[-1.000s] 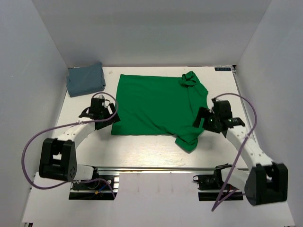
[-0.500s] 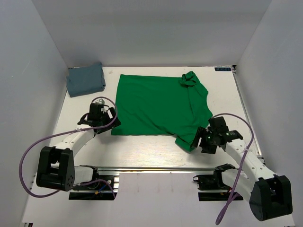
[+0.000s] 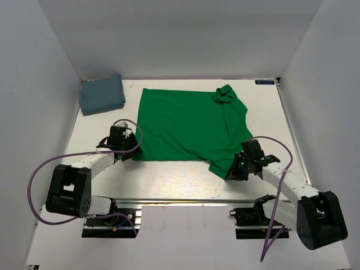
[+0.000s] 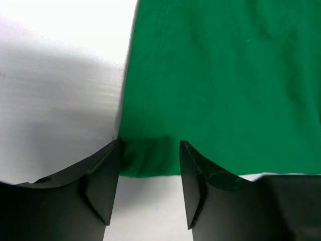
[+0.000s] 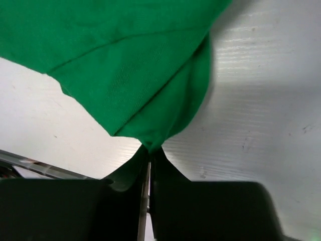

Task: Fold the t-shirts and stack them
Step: Grap the side of the flattened tshirt closest away from the robot with both arms

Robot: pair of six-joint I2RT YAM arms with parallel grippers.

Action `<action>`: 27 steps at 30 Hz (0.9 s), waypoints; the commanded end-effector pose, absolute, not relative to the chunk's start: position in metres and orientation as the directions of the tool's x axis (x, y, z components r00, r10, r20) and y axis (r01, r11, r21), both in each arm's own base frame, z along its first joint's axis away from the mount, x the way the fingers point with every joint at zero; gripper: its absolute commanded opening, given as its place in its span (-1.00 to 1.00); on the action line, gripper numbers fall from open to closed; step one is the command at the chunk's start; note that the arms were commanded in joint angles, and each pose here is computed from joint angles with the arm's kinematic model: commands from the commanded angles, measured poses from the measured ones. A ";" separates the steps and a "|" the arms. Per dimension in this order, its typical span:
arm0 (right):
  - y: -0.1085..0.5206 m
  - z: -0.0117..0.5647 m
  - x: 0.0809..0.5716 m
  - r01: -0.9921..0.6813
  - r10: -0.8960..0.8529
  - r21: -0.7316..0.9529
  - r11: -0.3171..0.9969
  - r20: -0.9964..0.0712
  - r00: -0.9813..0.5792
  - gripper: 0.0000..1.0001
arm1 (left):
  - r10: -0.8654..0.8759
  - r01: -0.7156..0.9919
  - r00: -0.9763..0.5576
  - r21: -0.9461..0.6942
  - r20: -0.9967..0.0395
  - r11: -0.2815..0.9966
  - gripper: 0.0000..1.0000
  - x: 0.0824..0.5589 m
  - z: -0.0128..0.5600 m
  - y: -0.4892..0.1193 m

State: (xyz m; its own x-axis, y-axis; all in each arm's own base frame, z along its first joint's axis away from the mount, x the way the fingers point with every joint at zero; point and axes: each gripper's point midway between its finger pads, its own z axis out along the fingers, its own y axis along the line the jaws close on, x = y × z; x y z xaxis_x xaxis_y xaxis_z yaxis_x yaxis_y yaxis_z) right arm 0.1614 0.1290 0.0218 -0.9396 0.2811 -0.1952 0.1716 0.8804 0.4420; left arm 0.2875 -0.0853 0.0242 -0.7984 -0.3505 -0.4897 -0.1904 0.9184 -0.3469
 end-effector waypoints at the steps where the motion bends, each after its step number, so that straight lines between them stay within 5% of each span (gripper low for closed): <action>1: 0.135 0.041 0.182 0.161 0.304 0.465 0.870 -0.252 -0.919 -1.00 | -0.334 -0.155 -0.812 -0.376 -0.478 0.914 0.17 0.286 0.018 -0.096; 5: 0.128 0.072 0.178 0.144 0.278 0.433 0.890 -0.264 -0.923 -1.00 | -0.333 -0.175 -0.826 -0.354 -0.456 0.919 -0.18 0.279 0.008 -0.092; 6: 0.123 0.074 0.165 0.168 0.268 0.397 0.903 -0.212 -0.940 -1.00 | -0.333 -0.175 -0.826 -0.354 -0.456 0.919 -0.44 0.279 0.008 -0.092; 7: 0.126 0.103 0.178 0.146 0.268 0.413 0.899 -0.253 -0.929 -1.00 | -0.324 -0.168 -0.828 -0.349 -0.458 0.922 -0.99 0.276 0.005 -0.092; 8: 0.118 0.105 0.151 0.167 0.236 0.359 0.918 -0.160 -0.958 -1.00 | -0.322 -0.156 -0.830 -0.366 -0.455 0.918 -1.00 0.273 0.005 -0.094; 10: 0.126 0.144 0.159 0.135 0.223 0.404 0.905 -0.178 -0.959 -1.00 | -0.315 -0.136 -0.825 -0.376 -0.470 0.917 -1.00 0.273 0.005 -0.096; 12: 0.127 0.159 0.132 0.143 0.180 0.403 0.904 -0.056 -0.982 -1.00 | -0.315 -0.119 -0.817 -0.393 -0.483 0.912 -1.00 0.272 0.010 -0.098; 17: 0.136 0.202 0.132 0.119 0.166 0.460 0.880 -0.064 -0.984 -1.00 | -0.325 -0.125 -0.779 -0.376 -0.536 0.918 -1.00 0.274 0.024 -0.091; 25: 0.116 0.152 0.111 0.248 0.238 0.307 0.919 0.070 -0.969 -1.00 | -0.341 -0.157 -0.707 -0.333 -0.619 0.930 -1.00 0.275 0.051 -0.073; 27: 0.108 0.127 0.087 0.286 0.254 0.251 0.925 0.154 -0.955 -0.77 | -0.343 -0.160 -0.698 -0.330 -0.628 0.930 -1.00 0.276 0.054 -0.071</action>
State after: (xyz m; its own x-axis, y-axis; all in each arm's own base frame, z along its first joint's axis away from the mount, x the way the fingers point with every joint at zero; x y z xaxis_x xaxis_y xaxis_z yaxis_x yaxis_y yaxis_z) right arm 0.1229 0.1226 0.1493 -0.9754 0.2174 0.0365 0.2165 0.9133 0.3451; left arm 0.2782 -0.0788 0.0505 -0.7122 -0.3511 -0.6079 -0.1443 0.9207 -0.3626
